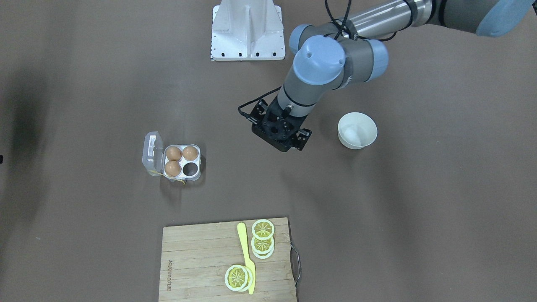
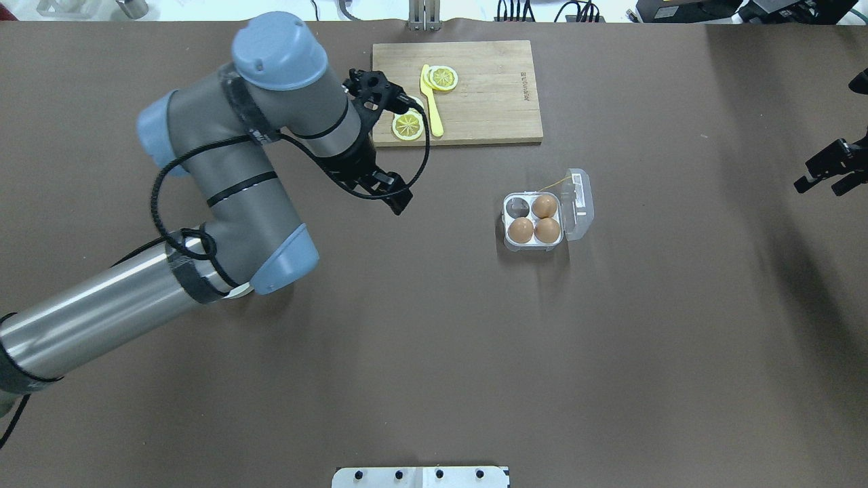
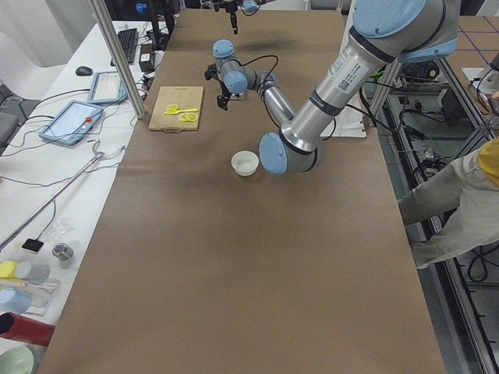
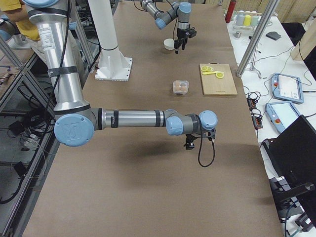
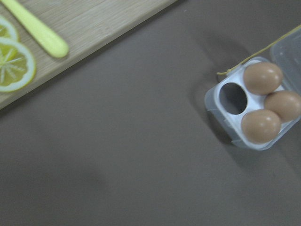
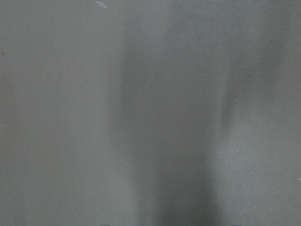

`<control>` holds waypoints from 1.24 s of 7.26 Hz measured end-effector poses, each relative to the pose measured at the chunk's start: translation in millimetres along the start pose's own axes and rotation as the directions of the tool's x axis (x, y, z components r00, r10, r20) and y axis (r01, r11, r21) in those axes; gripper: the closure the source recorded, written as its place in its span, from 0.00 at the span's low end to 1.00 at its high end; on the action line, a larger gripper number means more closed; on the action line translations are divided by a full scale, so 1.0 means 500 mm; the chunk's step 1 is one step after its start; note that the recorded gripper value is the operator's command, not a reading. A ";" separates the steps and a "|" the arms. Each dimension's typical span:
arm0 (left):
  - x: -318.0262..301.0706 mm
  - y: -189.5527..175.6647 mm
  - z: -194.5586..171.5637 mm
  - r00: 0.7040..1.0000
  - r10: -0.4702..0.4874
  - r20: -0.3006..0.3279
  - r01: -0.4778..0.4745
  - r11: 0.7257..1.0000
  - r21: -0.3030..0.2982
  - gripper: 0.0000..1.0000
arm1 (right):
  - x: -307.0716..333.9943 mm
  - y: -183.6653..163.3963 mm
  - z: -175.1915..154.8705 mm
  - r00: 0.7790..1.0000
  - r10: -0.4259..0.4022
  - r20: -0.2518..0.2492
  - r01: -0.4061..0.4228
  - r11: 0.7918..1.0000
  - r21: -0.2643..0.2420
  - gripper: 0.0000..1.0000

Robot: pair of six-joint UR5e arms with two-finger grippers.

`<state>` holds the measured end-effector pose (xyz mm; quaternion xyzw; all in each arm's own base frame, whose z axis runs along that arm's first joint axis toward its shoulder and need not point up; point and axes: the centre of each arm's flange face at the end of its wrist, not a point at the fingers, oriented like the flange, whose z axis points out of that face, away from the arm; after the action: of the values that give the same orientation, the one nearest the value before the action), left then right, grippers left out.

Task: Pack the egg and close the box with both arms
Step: 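Withdraw the left gripper from the box while the right arm moves in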

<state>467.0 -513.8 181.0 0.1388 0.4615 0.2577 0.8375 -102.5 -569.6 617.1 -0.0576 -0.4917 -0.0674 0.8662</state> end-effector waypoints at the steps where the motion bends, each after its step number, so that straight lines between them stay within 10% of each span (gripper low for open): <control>1: -0.041 0.064 -0.055 1.000 0.005 0.024 -0.005 1.000 -0.016 0.03 | -0.031 -0.007 0.008 0.999 -0.013 0.042 0.013 1.000 -0.011 0.55; 9: -0.433 0.395 -0.213 0.982 -0.001 0.191 0.019 0.996 -0.090 0.03 | -0.330 -0.040 0.144 0.933 -0.180 0.312 0.234 0.962 -0.144 0.90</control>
<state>221.3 -471.9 368.9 0.1222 0.3676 0.2598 0.8846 -250.4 -567.2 512.7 -0.0922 -0.6110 -0.1929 0.7622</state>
